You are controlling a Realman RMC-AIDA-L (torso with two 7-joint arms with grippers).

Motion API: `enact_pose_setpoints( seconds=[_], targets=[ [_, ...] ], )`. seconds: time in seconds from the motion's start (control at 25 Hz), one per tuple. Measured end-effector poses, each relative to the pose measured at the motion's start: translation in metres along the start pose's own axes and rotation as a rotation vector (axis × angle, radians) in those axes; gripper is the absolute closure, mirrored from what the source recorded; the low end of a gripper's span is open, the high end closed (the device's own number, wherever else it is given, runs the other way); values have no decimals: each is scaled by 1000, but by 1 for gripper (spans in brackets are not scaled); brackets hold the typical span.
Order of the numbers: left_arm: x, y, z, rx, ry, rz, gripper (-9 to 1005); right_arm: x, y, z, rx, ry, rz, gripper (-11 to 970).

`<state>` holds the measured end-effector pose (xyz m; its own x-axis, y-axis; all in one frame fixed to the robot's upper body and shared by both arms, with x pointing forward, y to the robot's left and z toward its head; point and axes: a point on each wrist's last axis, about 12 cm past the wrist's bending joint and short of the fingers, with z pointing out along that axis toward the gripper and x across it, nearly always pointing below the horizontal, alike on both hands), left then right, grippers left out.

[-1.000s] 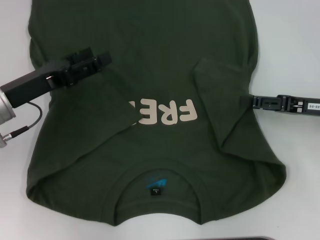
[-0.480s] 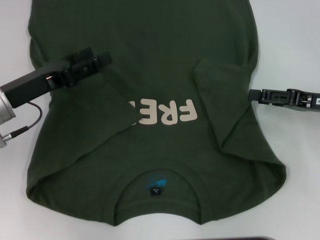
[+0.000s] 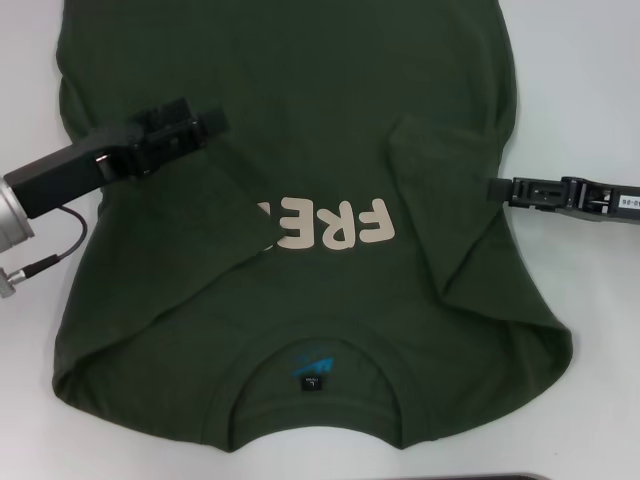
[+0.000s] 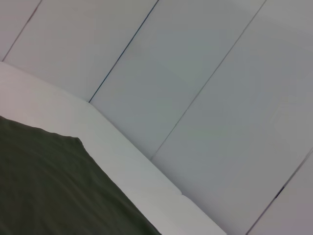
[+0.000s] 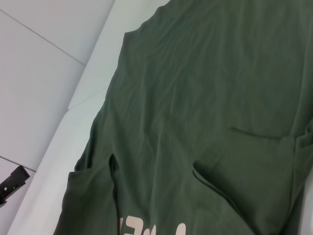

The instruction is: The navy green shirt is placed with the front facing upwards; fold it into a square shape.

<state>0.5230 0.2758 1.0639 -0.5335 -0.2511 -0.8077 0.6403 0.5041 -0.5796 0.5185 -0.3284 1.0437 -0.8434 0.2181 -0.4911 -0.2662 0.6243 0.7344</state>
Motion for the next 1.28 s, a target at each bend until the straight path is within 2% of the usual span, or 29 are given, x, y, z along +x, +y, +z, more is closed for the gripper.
enact_pose_setpoints(
  seconds=[0.52,0.84,1.08,1.28],
  targets=[
    [0,0,0,2,0,0,108,1,0,9,19,8,43,266],
    [1,0,-2,-1,0,0,108,0,0,9,23,9,55,652],
    [1,0,-2,0,0,1,108,0,0,10,24,9,57,895],
    [1,0,-2,1,0,2,108,0,0,10,25,8,57,915]
  ],
)
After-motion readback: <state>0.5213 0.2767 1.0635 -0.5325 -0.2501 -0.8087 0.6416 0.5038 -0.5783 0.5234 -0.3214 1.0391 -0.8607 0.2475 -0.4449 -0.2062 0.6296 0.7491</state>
